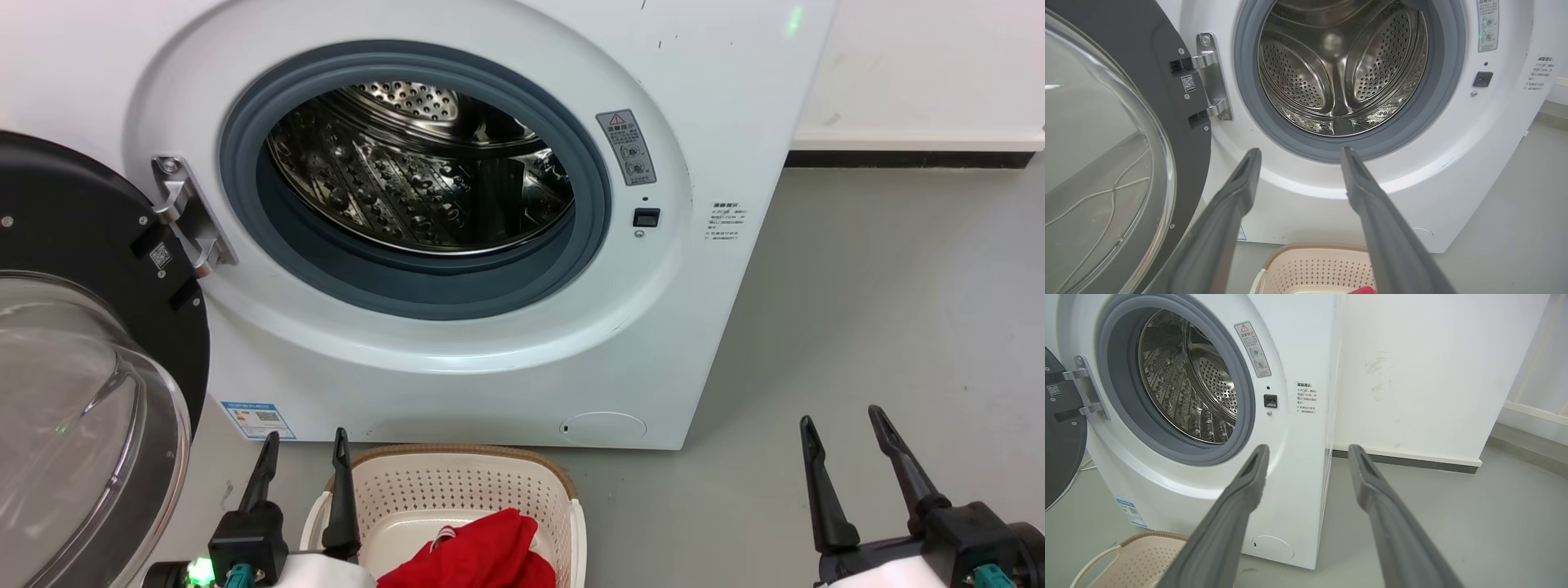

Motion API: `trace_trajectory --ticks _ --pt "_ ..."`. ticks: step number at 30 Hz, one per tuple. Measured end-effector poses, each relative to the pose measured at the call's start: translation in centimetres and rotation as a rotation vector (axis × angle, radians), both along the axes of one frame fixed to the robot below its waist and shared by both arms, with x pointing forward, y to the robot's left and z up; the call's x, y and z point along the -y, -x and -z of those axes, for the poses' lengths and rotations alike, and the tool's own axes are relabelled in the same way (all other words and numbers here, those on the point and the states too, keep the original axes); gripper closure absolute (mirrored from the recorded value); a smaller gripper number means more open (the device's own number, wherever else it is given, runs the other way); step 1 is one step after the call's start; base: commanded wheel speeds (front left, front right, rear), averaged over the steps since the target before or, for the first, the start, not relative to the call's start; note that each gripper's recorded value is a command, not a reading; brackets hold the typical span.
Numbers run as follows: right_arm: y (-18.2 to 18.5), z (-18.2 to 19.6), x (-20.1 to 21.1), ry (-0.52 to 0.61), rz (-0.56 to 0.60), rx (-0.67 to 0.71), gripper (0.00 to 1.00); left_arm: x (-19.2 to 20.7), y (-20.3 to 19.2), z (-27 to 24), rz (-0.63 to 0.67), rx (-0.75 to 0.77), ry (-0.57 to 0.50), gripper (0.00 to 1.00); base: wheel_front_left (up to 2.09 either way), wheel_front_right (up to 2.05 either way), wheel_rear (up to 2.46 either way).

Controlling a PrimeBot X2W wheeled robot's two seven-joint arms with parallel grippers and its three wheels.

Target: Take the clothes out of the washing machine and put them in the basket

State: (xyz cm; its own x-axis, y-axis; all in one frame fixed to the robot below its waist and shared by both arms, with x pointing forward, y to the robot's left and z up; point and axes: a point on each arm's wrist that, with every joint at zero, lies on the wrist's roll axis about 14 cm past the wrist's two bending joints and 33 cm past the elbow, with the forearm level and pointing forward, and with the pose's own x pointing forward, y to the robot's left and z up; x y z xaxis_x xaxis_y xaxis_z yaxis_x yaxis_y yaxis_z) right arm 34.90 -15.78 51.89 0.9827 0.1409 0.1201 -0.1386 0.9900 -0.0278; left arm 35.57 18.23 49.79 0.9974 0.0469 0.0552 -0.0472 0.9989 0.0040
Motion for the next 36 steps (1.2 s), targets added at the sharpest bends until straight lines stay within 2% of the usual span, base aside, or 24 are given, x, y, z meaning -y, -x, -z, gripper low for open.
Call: trace_trajectory --ticks 23,24,30,36 --pt "1.2 -0.6 0.1 -0.008 0.005 0.020 0.00 -0.1 1.3 0.3 0.009 -0.007 -0.006 0.00 0.00 0.00 0.00" --pt "1.2 -0.6 0.1 -0.008 0.004 0.020 1.00 -0.1 1.4 0.3 0.008 -0.007 -0.005 1.00 0.00 0.00 0.00" --pt "1.5 1.2 0.2 -0.016 0.007 -0.040 1.00 -0.1 2.1 2.6 0.002 -0.086 0.009 1.00 0.00 0.00 0.00" --pt "1.5 1.8 0.7 -0.143 0.027 -0.077 1.00 -0.7 2.0 3.3 -0.025 -0.122 0.131 1.00 0.00 0.00 0.00"
